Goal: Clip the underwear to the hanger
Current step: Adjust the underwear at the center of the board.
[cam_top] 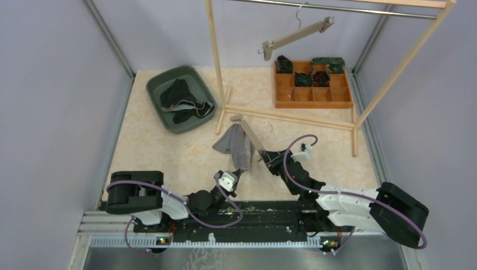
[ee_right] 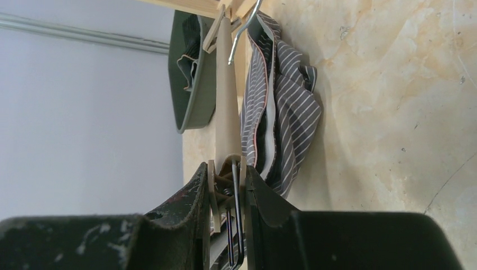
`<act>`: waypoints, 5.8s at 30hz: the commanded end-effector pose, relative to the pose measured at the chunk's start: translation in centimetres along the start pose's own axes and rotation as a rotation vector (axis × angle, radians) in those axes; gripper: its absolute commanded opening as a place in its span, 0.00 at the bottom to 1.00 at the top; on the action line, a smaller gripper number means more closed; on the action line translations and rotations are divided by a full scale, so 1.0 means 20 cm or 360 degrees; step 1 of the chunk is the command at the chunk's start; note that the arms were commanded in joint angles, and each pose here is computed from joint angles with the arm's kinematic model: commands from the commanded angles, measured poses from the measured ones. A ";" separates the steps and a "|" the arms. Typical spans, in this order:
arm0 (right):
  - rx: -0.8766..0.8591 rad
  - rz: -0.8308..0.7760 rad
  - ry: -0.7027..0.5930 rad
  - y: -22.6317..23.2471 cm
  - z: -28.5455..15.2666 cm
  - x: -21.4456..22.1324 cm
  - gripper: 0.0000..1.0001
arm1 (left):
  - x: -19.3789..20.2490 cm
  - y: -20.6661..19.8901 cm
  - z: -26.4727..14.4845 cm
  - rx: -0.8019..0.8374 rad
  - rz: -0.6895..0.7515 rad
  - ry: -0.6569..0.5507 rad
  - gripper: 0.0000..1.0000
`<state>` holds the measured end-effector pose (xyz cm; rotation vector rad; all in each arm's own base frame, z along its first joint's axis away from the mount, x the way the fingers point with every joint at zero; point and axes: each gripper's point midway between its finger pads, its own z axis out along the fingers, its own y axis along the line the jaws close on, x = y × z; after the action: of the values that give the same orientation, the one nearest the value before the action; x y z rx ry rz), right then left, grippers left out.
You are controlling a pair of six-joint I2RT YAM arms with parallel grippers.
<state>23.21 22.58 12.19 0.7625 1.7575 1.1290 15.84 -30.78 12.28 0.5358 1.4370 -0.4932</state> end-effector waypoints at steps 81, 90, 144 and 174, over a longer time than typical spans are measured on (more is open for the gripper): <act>0.0110 -0.0097 -0.0515 -0.03 -0.22 -0.50 0.00 | 0.40 -0.07 0.19 -0.0193 -0.0799 0.1249 0.77; 0.0117 -0.0092 -0.0524 -0.04 -0.23 -0.50 0.00 | 0.47 0.00 0.11 -0.0257 -0.0767 0.1281 0.29; 0.0145 -0.0115 -0.0589 -0.08 -0.26 -0.57 0.00 | 0.44 0.13 0.21 -0.0694 0.0138 0.1405 0.72; 0.0150 -0.0109 -0.0584 -0.10 -0.25 -0.57 0.00 | 0.42 0.15 0.12 -0.0830 0.0358 0.1377 0.44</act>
<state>22.95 10.73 13.87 0.8757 1.5824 0.7771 20.25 -30.39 3.01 0.5161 2.2150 0.3581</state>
